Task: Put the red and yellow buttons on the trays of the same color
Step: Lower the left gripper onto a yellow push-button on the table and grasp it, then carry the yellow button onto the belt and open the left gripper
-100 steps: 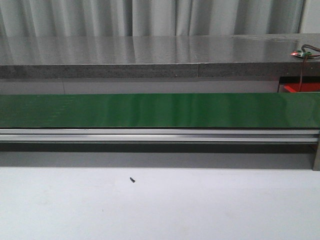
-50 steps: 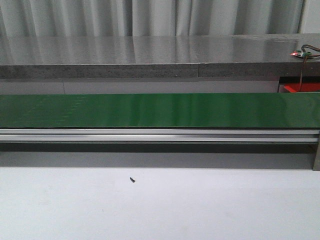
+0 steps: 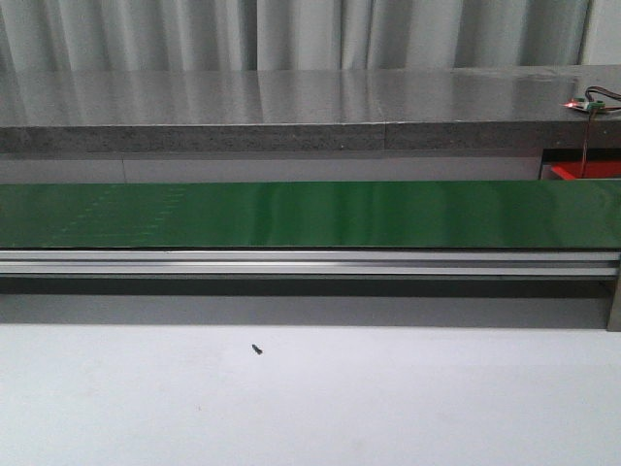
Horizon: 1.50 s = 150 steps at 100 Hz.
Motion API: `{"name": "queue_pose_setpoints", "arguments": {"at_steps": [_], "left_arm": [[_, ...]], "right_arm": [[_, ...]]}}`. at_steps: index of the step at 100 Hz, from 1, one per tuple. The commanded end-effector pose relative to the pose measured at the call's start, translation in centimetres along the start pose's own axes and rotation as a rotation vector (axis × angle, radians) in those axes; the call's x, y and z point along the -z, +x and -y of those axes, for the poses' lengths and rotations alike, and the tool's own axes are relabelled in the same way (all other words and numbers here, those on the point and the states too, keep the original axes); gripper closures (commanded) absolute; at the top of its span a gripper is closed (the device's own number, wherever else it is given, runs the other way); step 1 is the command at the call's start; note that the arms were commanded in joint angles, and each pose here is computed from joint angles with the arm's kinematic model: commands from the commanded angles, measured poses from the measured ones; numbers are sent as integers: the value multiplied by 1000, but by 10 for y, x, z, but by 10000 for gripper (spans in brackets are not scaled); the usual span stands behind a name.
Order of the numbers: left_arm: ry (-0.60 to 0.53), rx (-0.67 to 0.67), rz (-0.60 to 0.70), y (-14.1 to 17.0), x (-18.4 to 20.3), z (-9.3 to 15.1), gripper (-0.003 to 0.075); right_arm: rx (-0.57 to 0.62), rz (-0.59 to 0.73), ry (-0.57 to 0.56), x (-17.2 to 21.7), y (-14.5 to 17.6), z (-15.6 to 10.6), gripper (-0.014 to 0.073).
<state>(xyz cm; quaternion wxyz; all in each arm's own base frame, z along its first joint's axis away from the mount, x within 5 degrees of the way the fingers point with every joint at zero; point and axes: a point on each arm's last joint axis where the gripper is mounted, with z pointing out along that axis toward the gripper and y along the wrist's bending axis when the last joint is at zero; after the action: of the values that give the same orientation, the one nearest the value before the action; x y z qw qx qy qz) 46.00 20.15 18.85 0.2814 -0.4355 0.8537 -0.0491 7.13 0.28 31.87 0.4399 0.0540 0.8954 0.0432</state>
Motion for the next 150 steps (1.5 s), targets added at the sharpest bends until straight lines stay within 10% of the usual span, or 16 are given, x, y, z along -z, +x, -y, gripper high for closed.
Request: {"name": "queue_pose_setpoints", "arguments": {"at_steps": [1, 34, 150], "left_arm": [[78, 13, 128, -22, 36, 14, 239], [105, 33, 144, -24, 38, 17, 574], [135, -385, 267, -8, 233, 40, 582]], "right_arm": [[7, 74, -5, 4, -11, -1, 661], [7, 74, -5, 4, -11, -1, 661], [7, 74, -5, 4, -11, -1, 661]]}}
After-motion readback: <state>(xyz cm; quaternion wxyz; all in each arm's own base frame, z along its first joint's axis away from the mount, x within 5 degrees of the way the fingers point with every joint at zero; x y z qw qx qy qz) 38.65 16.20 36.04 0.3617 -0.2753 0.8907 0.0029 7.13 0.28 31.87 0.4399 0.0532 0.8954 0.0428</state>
